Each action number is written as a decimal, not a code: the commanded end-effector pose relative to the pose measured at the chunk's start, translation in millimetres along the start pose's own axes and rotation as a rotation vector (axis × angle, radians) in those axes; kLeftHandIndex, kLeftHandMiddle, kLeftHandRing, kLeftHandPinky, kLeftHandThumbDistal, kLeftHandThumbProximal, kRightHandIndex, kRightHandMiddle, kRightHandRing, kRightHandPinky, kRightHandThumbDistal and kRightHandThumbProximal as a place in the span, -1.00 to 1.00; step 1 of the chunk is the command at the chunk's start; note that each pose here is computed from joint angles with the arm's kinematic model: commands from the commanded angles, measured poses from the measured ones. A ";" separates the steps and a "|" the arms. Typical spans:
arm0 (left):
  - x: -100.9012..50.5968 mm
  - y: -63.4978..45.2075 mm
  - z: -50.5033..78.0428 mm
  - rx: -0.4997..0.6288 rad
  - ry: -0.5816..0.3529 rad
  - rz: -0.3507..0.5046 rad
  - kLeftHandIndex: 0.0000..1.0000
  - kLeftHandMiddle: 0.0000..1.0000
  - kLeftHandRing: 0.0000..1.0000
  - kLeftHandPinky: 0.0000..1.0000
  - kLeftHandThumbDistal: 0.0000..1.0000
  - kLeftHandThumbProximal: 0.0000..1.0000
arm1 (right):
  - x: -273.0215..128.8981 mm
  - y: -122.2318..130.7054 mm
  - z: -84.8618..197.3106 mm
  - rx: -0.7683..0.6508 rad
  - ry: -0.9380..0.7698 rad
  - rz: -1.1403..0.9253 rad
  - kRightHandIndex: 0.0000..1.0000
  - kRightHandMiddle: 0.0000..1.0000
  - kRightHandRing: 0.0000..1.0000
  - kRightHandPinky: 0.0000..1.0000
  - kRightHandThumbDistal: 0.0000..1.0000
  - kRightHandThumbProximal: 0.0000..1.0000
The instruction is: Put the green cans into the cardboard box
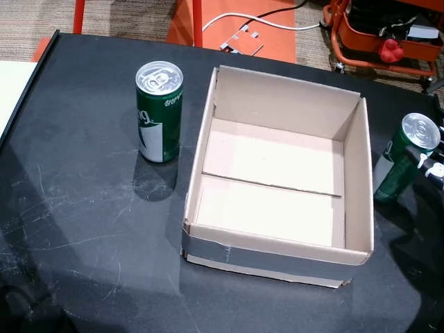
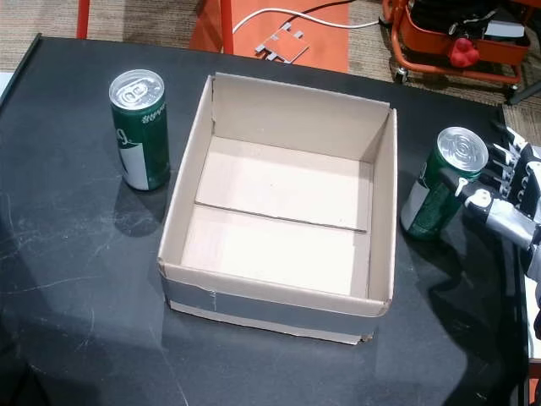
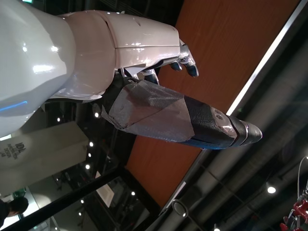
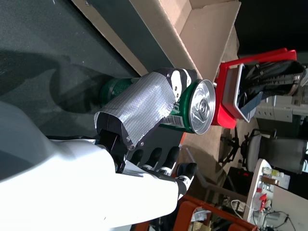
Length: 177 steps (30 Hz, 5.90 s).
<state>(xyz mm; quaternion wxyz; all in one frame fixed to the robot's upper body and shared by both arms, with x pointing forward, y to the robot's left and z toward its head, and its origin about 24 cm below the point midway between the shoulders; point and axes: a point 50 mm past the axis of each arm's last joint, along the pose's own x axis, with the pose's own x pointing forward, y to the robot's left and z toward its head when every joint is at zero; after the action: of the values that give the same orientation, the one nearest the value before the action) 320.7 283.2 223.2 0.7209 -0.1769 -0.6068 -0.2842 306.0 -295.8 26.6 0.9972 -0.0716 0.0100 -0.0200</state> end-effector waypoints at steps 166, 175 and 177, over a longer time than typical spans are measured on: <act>11.2 -37.2 -21.9 0.180 0.007 -0.039 0.31 0.39 0.87 0.76 0.65 0.56 | 58.1 153.4 217.7 -0.930 -0.979 0.612 -0.98 -0.99 -0.90 -0.58 0.07 -0.87; 12.0 -40.4 -21.3 0.163 0.001 -0.033 0.32 0.37 0.87 0.72 0.57 0.49 | 60.8 154.2 212.1 -1.047 -0.923 0.673 -1.00 -1.00 -0.97 -0.60 0.12 -0.91; 11.9 -41.3 -20.5 0.168 -0.002 -0.035 0.31 0.37 0.87 0.74 0.63 0.50 | 61.6 152.8 210.0 -1.063 -0.908 0.675 -1.00 -1.00 -0.99 -0.63 0.13 -0.94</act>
<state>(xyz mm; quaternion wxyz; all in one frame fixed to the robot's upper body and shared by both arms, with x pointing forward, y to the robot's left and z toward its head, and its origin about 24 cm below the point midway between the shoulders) 313.4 237.8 230.6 0.7252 -0.1062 -0.6357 -0.2424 376.8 -114.2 199.6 0.6932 -0.5266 -0.3601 0.3355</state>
